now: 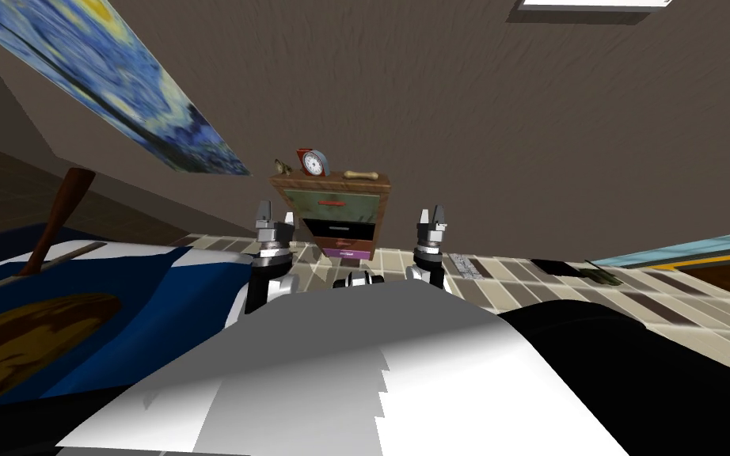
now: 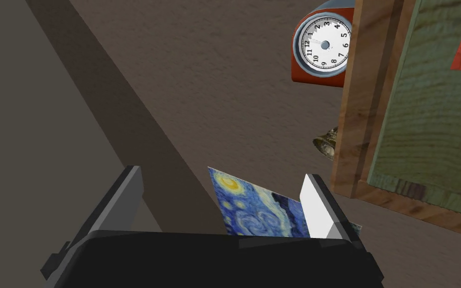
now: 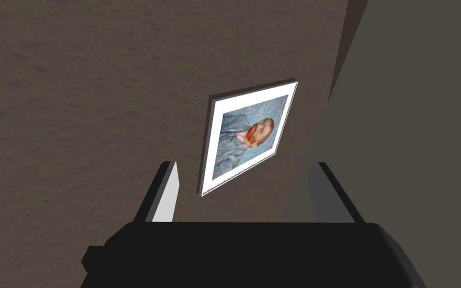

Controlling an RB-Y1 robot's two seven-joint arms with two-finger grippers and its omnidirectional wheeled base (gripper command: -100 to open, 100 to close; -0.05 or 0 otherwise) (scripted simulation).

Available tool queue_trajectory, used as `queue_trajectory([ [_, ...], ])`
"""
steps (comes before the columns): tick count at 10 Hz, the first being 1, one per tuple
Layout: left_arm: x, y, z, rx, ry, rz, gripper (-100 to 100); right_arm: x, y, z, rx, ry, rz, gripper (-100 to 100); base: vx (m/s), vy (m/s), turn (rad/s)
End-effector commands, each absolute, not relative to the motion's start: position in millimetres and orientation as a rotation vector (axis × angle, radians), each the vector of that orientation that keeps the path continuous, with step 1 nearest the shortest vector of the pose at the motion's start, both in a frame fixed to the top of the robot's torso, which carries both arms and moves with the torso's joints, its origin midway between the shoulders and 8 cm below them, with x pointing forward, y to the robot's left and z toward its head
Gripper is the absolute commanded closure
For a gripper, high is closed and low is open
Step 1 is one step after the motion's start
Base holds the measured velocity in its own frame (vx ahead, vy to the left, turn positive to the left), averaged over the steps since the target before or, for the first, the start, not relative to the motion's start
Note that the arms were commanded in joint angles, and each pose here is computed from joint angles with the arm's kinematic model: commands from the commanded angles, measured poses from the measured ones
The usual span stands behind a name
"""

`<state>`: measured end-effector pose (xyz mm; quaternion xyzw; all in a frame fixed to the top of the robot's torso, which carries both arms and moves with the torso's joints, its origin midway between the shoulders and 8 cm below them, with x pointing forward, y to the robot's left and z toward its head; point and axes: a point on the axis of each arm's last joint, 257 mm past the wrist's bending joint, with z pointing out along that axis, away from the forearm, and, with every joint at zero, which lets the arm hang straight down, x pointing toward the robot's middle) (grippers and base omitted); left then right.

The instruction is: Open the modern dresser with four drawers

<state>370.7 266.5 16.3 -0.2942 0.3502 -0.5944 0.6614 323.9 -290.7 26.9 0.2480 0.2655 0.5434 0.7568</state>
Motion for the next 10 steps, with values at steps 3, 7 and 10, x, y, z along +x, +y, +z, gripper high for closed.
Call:
queue_trajectory([
  [3, 392, 263, -4, -0.742, 0.849, -1.335, -100, 324, -291, 27, 0.541, 0.579, 1.184, 0, 0.039, 0.019, -0.056],
  [7, 407, 260, -21, -0.790, 0.903, -1.324, -100, 324, -291, 27, 0.540, 0.579, 1.185, 0, 0.036, 0.018, -0.051],
  [10, 417, 257, -34, -0.818, 0.952, -1.311, -100, 324, -291, 27, 0.540, 0.579, 1.184, 0, 0.035, 0.018, -0.047],
])
